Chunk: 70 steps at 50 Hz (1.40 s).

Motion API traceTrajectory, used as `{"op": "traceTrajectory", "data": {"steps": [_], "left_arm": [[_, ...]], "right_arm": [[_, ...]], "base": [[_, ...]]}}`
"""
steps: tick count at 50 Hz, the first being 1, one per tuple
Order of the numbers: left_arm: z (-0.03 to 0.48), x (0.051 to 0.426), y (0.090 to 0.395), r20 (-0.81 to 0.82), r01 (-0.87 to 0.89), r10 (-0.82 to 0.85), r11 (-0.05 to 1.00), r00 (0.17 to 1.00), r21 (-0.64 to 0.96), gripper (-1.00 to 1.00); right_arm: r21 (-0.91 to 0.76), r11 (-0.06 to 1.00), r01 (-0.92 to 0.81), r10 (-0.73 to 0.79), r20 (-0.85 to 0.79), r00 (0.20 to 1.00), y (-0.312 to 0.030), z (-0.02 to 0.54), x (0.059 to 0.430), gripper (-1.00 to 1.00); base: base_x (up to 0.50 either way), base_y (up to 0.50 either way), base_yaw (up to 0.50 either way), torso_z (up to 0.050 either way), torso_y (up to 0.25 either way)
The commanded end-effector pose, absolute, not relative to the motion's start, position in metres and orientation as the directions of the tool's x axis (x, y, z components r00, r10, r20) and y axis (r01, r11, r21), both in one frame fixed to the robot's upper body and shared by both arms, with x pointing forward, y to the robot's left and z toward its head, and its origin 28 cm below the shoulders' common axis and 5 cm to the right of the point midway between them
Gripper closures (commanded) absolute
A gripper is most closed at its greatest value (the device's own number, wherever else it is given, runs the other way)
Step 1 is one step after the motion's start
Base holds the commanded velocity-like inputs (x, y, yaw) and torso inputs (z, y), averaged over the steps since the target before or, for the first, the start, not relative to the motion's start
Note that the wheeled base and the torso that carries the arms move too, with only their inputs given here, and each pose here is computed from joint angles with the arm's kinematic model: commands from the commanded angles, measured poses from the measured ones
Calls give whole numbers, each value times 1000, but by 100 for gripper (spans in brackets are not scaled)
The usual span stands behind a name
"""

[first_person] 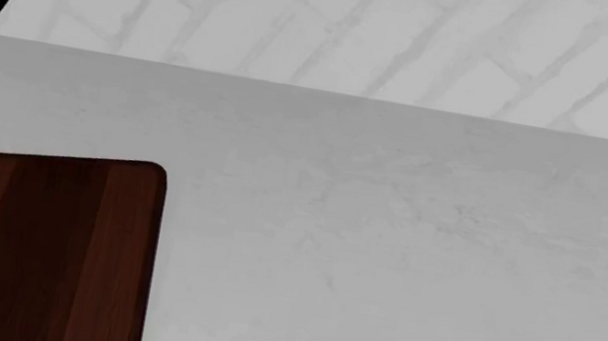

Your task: Place all breads on the cutting board.

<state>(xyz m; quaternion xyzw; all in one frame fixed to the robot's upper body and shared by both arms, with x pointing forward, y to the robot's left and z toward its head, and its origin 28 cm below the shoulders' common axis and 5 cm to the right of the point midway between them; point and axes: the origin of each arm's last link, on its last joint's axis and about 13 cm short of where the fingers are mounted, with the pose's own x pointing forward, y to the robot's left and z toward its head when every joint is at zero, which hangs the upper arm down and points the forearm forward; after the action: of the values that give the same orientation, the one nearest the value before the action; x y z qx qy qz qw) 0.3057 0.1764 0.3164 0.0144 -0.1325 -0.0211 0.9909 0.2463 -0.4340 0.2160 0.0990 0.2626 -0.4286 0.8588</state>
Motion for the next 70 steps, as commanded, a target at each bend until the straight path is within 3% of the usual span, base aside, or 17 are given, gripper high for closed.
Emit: {"op": "traceTrajectory", "data": {"steps": [1,17,18,31,45,61,70], "left_arm": [[316,307,171,261,44,-55,998,964,48,-100],[316,308,168,268,42,-57,997,962,59,-100],[316,308,167,268,43,-57,997,962,60,-100],[319,296,175,287,51,-58,998,956,34,-100],[324,278,190,312,73,-64,997,948,-16,-100],[313,263,213,311,117,-92,991,946,-62,-100],[309,256,226,307,151,-119,985,944,-83,-100]], "right_arm": [[-51,608,792,-681,-547,487,-433,206,247,-100],[-44,607,793,-670,-565,482,-428,190,249,-100],[-54,592,804,-685,-560,466,-429,190,248,100],[-84,553,829,-740,-506,443,-444,207,234,100],[-118,662,740,-712,-407,573,-419,262,215,100],[-207,847,489,-530,-283,799,-340,343,210,100],[-297,917,266,-347,-266,899,-275,371,223,100]], "base": [[0,0,0,0,0],[0,0,0,0,0],[0,0,0,0,0],[0,0,0,0,0],[0,0,0,0,0],[0,0,0,0,0],[0,0,0,0,0]]}}
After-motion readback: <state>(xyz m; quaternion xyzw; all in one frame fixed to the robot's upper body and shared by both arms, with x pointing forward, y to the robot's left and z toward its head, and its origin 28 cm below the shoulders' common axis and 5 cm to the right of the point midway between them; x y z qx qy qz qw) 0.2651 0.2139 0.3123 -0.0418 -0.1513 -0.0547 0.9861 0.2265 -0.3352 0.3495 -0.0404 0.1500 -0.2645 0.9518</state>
